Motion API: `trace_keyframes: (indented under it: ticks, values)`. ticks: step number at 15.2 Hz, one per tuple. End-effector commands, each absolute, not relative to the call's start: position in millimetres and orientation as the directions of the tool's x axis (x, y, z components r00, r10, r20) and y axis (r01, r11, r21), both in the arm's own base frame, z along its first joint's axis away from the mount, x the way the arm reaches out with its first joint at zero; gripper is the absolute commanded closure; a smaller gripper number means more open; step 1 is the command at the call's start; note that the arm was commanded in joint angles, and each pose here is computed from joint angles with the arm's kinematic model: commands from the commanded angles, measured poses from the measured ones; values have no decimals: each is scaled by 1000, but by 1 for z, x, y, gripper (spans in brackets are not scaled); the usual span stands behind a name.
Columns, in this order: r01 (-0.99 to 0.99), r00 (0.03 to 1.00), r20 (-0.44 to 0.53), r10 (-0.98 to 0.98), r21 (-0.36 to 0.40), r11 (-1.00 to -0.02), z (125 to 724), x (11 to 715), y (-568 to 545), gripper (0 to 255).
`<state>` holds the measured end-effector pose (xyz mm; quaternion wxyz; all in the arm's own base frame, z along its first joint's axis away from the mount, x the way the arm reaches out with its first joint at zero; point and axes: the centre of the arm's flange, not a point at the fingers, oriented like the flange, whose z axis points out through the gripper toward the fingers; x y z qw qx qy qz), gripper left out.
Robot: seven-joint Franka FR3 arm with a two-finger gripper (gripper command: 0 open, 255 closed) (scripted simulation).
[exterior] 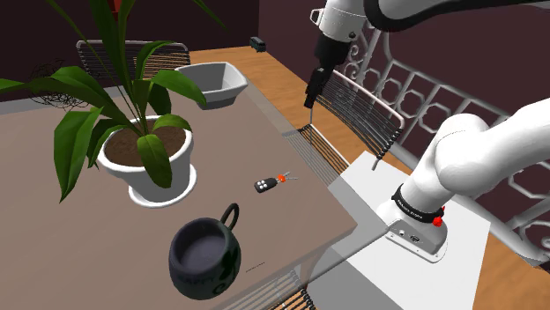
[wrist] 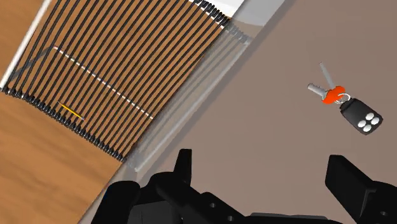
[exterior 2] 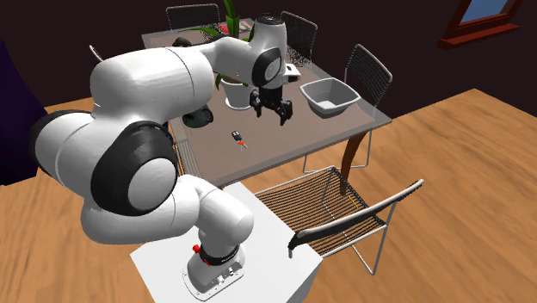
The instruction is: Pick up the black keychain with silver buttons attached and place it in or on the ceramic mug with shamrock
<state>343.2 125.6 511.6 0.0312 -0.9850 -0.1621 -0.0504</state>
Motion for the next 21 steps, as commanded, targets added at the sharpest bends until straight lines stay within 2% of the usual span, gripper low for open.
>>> trace_keyframes:
  ticks: [1, 7, 14, 21]
  values:
    - [401, 912, 109, 396, -34, -915, 496, 343, 145, 0]
    - [611, 788, 96, 608, -4, -791, 443, 336, 206, 0]
    - [809, 584, 72, 808, 26, -587, 379, 310, 269, 0]
    - [821, 568, 70, 820, 27, -570, 343, 309, 274, 0]
